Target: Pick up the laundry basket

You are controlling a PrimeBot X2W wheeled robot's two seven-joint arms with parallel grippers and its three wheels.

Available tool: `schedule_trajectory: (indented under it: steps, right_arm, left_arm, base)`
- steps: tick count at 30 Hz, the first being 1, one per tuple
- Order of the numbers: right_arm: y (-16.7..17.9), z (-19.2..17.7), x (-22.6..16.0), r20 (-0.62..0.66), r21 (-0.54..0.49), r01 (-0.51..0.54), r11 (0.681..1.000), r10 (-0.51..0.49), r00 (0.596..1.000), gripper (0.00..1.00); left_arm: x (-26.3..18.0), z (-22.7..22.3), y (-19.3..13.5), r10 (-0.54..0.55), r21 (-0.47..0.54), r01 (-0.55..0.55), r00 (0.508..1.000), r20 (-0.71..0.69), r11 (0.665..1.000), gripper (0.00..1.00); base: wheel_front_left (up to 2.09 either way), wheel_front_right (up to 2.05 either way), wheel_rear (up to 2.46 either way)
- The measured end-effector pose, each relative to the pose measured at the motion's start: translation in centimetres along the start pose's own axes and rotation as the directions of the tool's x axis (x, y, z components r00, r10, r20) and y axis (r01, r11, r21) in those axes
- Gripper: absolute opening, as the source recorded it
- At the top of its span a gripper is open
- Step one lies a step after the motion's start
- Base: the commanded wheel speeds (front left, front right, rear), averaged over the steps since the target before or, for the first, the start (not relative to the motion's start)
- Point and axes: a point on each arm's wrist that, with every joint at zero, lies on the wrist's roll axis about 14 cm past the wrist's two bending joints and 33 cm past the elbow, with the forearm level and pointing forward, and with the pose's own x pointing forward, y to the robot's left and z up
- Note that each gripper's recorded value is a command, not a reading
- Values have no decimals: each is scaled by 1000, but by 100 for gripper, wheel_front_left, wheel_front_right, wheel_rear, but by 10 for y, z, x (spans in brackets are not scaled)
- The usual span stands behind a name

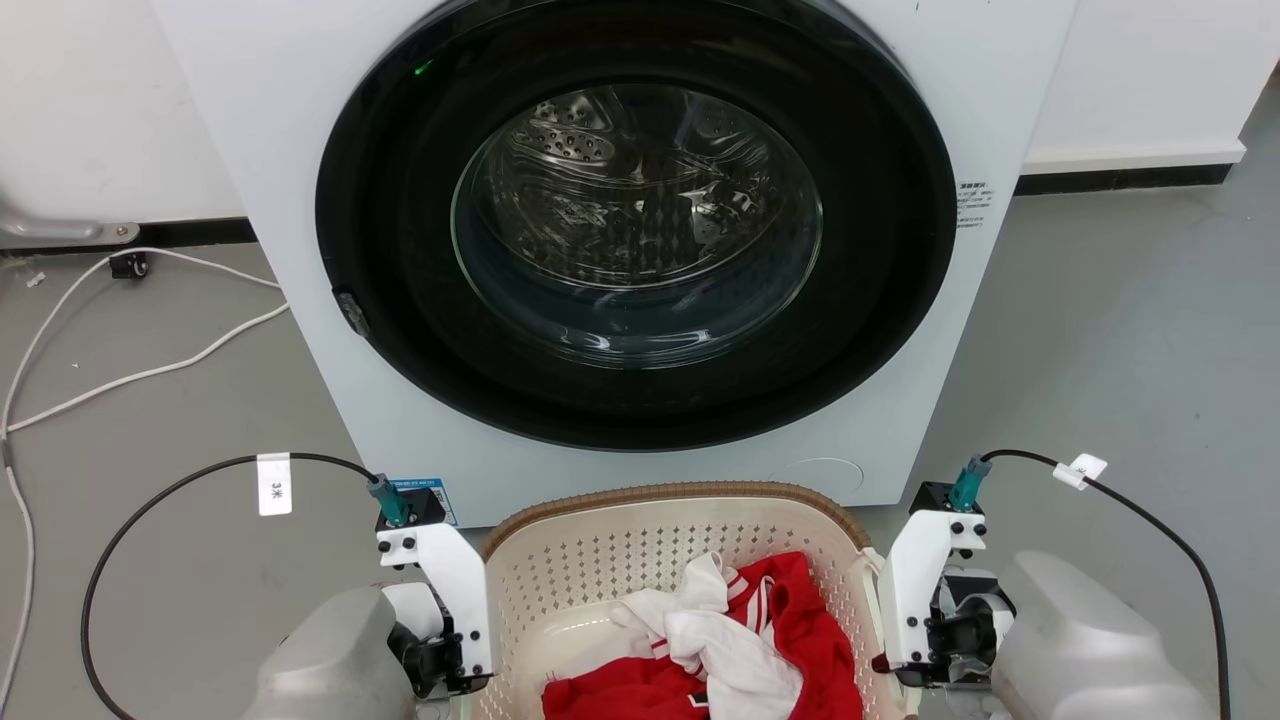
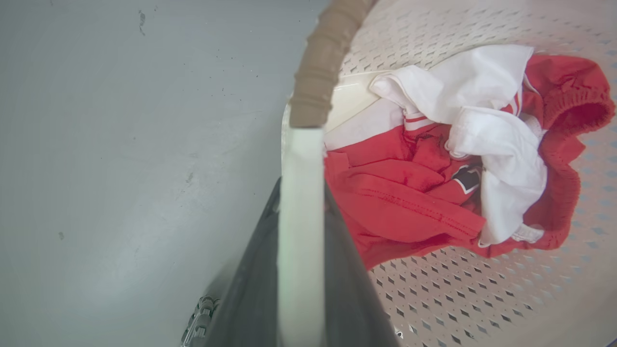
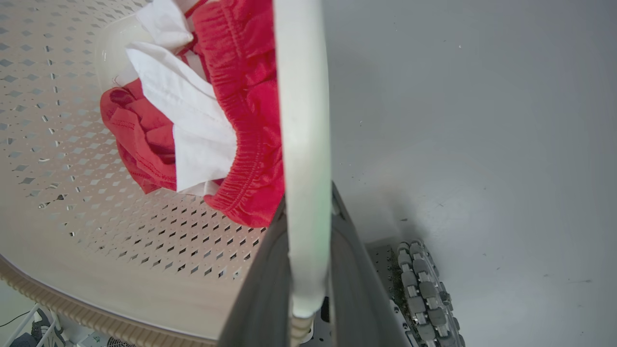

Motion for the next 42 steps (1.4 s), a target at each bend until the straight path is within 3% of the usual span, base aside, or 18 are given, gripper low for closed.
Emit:
schedule_trajectory:
  steps: [42]
  right_arm:
    - [-1,-2,0,-7,5,5,1000,-5,1000,0]
  left_arm:
    - [1,-2,-1,-4,-5,4,1000,8,1000,0]
  base:
    - [0,0,0]
